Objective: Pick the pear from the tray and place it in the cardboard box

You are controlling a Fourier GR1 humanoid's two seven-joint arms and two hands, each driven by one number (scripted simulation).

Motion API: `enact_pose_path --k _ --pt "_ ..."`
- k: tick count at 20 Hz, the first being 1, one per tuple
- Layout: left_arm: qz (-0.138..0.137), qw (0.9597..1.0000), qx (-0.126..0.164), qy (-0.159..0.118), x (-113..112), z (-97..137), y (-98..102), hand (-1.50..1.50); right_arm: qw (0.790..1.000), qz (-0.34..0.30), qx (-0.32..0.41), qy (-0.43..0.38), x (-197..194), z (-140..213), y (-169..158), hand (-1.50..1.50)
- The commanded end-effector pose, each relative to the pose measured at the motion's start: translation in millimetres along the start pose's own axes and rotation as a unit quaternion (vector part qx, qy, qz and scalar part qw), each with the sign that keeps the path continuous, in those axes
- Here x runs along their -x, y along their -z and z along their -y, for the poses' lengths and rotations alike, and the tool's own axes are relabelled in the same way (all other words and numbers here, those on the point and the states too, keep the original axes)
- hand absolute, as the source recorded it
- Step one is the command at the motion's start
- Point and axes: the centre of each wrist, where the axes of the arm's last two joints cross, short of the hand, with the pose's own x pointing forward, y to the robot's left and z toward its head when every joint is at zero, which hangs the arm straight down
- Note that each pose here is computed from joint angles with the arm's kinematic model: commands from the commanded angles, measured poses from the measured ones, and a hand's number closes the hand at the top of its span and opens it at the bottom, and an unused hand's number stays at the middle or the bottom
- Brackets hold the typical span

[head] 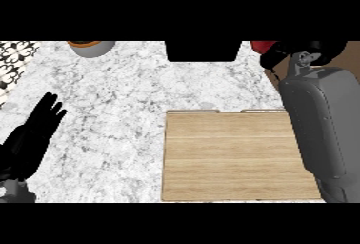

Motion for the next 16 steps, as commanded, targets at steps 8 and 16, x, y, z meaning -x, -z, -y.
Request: enact_pose_path --k 8,16 --pt "0.004 1.0000 0.005 -0.003 -1.2 -9.4 0.3 0.00 0.997 -0.058 0.018 -0.042 85.9 31.7 44.5 1.50" --pt "-0.002 1.0000 -0.001 -0.001 3.9 4.8 -9.7 0.00 0.998 -0.043 0.033 -0.019 128.4 -2.5 66.5 1.50"
